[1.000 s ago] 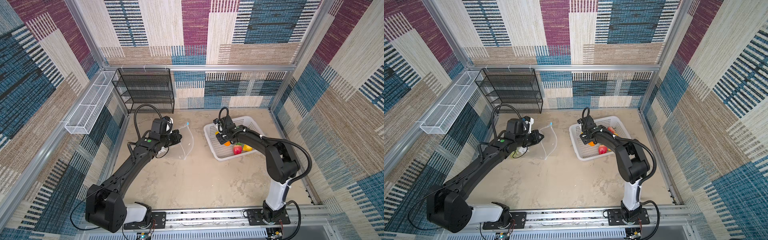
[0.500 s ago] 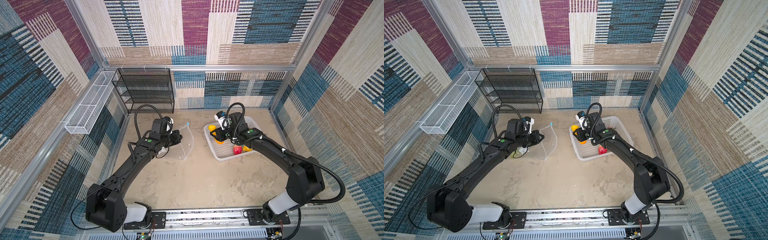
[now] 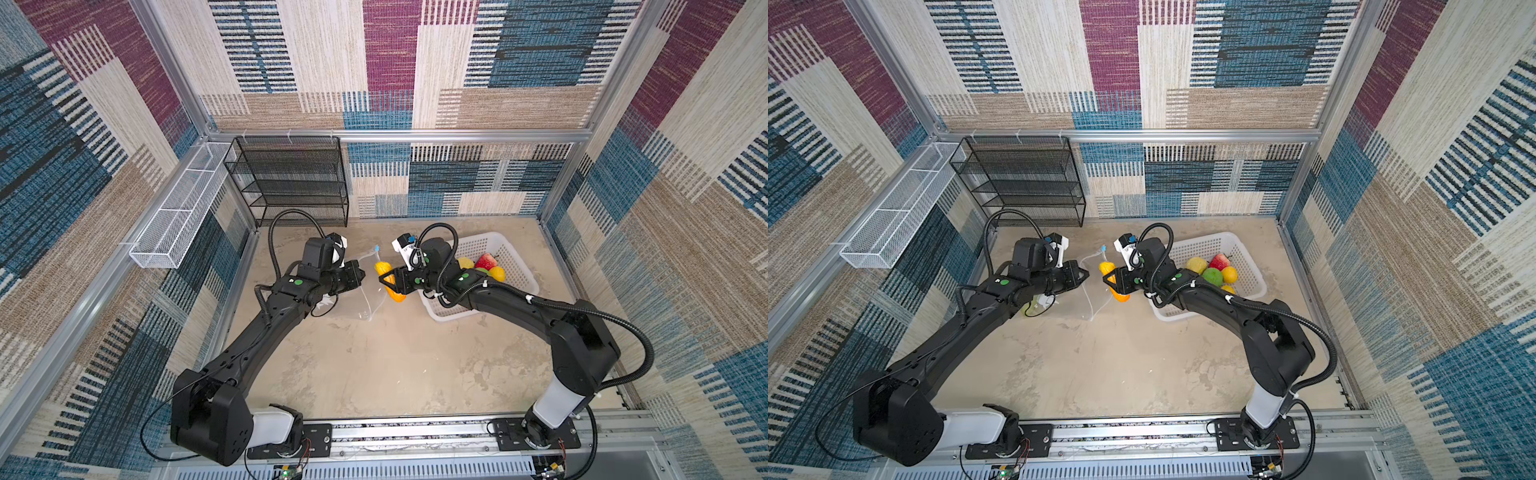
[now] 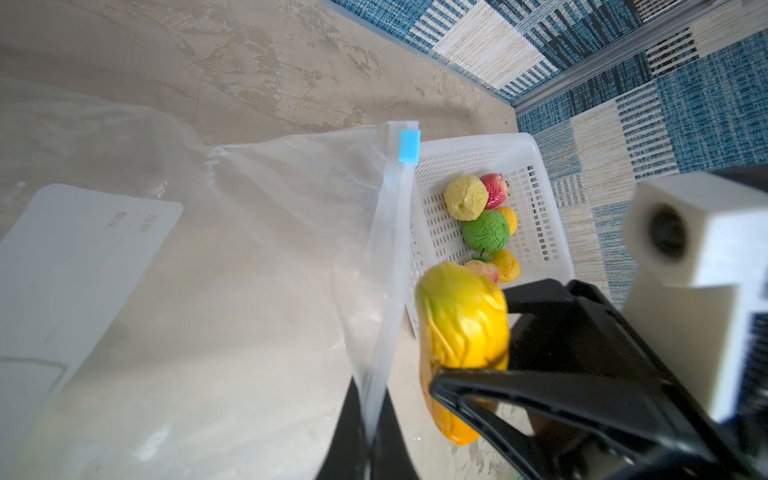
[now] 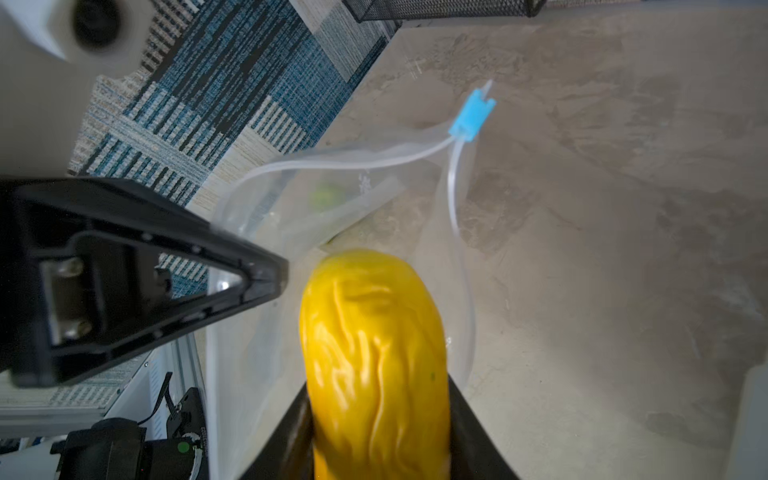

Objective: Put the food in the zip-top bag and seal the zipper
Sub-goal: 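Carry the yellow fruit with the right gripper into the bag mouth, then open the right gripper to release the yellow fruit into the bag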

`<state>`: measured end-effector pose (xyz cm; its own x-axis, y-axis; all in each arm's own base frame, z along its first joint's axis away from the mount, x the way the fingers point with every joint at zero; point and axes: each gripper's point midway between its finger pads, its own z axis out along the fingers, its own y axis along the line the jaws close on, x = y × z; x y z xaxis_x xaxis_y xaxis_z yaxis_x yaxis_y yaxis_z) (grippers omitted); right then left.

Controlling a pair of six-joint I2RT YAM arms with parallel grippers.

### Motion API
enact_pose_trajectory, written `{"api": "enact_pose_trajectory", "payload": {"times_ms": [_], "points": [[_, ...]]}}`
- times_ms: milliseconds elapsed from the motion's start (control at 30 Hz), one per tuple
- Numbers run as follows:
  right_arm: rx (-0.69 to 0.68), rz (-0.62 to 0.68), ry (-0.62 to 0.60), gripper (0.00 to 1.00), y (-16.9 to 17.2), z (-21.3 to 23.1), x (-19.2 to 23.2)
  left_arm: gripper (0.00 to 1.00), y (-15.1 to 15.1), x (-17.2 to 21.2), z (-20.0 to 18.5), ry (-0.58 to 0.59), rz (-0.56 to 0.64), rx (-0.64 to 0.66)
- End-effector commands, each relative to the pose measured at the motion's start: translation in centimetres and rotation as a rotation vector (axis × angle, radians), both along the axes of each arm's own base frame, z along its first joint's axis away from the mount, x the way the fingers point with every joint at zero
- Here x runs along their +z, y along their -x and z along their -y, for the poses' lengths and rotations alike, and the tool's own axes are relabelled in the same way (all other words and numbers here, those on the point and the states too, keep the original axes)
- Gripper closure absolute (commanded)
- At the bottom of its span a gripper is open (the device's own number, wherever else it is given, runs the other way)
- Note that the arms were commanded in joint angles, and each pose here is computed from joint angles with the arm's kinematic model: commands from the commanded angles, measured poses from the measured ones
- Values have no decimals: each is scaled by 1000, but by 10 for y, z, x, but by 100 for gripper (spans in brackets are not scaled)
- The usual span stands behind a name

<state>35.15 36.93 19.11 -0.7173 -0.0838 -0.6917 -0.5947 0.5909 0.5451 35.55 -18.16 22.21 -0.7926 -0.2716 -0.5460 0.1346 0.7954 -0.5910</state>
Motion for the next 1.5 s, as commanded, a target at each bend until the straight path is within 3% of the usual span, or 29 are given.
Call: {"api": "enact_pose_trajectory", "payload": {"times_ms": [0,433,833,1133,1467], "points": [[-5,-43,-77,61,-5,-17,8,100,-1,9,4,34,21,-3],[-80,-201,-153,60,-24,-36,4,100,4,1,17,56,-12,-34],[-192,-220,-133,56,-22,-36,-31,100,6,5,13,40,13,-17],[-239,-222,-95,35,-22,-37,-41,100,5,7,10,30,20,-10],[-239,-150,-67,33,-17,-24,-23,100,5,5,9,20,19,-7]]}}
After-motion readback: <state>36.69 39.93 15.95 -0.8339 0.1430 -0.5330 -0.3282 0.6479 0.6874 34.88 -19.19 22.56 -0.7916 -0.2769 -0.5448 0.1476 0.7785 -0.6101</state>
